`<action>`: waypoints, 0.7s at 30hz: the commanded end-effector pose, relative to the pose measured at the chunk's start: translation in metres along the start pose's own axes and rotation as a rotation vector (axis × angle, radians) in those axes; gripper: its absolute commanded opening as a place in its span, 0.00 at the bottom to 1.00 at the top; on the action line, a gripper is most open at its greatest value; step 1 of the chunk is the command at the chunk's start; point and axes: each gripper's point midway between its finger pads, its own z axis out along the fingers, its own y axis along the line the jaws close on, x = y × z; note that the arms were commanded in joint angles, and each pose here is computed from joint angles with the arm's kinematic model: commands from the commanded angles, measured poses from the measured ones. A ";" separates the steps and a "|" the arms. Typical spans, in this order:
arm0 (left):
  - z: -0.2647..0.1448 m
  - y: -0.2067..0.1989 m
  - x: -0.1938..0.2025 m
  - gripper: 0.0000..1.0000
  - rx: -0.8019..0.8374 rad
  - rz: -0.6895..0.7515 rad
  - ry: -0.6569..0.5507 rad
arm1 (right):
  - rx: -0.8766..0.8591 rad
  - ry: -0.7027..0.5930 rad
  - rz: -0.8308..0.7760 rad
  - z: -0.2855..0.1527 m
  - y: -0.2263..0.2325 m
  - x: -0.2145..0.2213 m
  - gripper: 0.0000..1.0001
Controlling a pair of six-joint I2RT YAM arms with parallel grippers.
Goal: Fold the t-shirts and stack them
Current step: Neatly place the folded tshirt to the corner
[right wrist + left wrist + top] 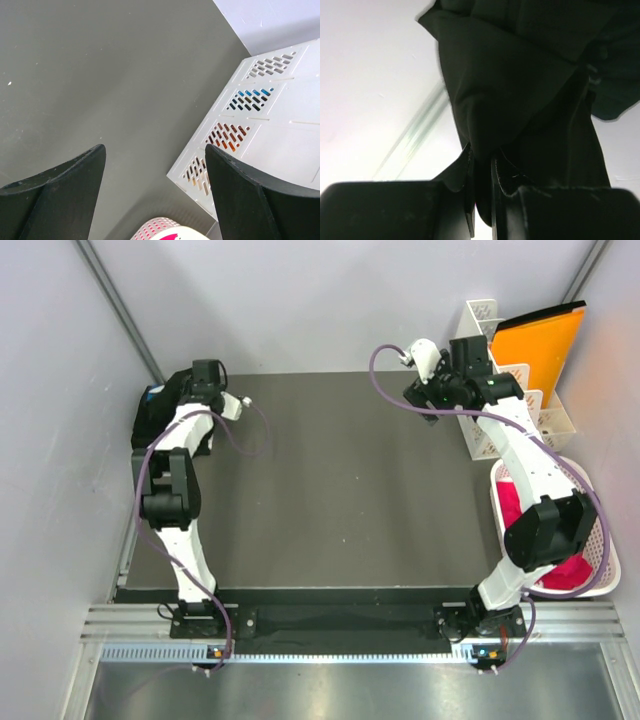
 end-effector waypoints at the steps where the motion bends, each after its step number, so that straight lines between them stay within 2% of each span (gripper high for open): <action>1: -0.006 0.009 0.046 0.00 0.009 0.033 0.323 | 0.048 -0.056 -0.003 -0.016 -0.015 -0.014 0.80; 3: -0.007 0.005 0.052 0.00 0.009 0.011 0.388 | 0.047 -0.054 -0.004 -0.015 -0.014 -0.013 0.80; 4: -0.007 0.007 0.037 0.00 0.013 0.020 0.374 | 0.047 -0.052 -0.003 -0.015 -0.014 -0.013 0.80; 7: -0.007 -0.006 0.034 0.00 0.052 -0.026 0.395 | 0.051 -0.052 -0.008 -0.014 -0.016 -0.014 0.80; 10: -0.007 -0.005 0.034 0.00 0.025 -0.057 0.424 | 0.051 -0.059 -0.010 -0.014 -0.017 -0.017 0.80; 12: -0.010 -0.005 0.027 0.00 0.052 -0.090 0.409 | 0.052 -0.060 -0.011 -0.014 -0.018 -0.019 0.81; 17: -0.020 0.016 0.017 0.00 -0.022 -0.205 0.407 | 0.051 -0.062 -0.009 -0.011 -0.021 -0.021 0.80; 18: -0.020 0.013 0.004 0.00 0.006 -0.199 0.379 | 0.049 -0.064 -0.010 -0.011 -0.020 -0.022 0.80; 21: -0.017 0.008 -0.004 0.00 0.011 -0.324 0.353 | 0.055 -0.063 -0.011 -0.011 -0.022 -0.021 0.80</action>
